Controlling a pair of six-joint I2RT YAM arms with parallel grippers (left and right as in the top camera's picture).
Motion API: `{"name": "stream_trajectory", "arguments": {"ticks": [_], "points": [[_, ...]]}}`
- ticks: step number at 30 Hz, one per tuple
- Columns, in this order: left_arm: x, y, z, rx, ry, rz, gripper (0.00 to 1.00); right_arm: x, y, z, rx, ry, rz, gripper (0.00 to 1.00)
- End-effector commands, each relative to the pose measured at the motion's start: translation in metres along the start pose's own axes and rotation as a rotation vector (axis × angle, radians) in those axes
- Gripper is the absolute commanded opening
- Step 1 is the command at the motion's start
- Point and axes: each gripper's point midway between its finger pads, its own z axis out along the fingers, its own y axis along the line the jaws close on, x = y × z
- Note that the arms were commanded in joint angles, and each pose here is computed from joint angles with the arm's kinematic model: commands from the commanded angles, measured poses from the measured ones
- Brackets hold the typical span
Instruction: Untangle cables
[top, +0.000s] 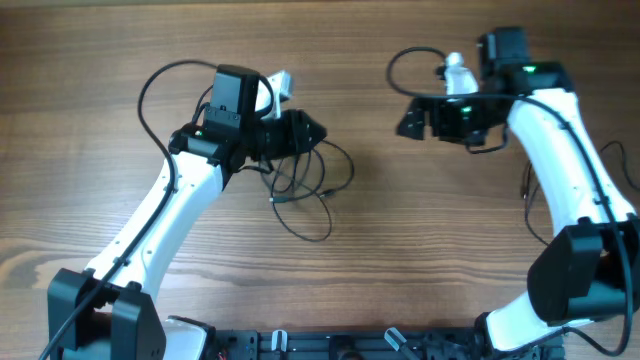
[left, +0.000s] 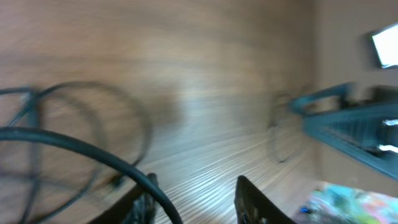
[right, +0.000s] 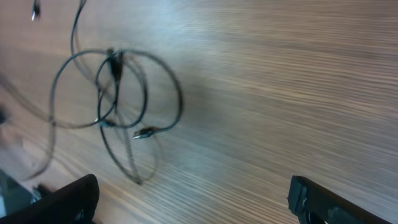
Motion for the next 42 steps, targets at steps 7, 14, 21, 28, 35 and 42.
{"name": "stream_trajectory", "arguments": {"ticks": [7,14,21,28,35,42], "points": [[-0.013,0.043,-0.014,-0.182,-0.066,-0.028,0.42,0.034,0.094,0.036,-0.083,0.101,-0.266,1.0],[-0.027,0.035,-0.014,-0.146,-0.129,-0.131,0.39,0.041,0.154,0.055,-0.145,0.067,-0.333,1.0],[-0.043,0.046,-0.024,-0.113,-0.208,-0.495,0.13,0.023,0.194,0.056,-0.26,-0.024,-0.256,1.0],[-0.043,0.044,-0.027,-0.054,-0.19,-0.682,0.12,0.014,0.199,0.059,-0.277,-0.049,-0.213,0.97],[-0.058,0.017,-0.029,0.09,-0.186,-0.671,0.13,0.018,0.196,0.075,-0.29,0.009,-0.151,0.89],[-0.073,-0.005,-0.034,0.21,-0.194,-0.689,0.14,0.017,0.196,0.077,-0.29,0.008,-0.149,0.79]]}}
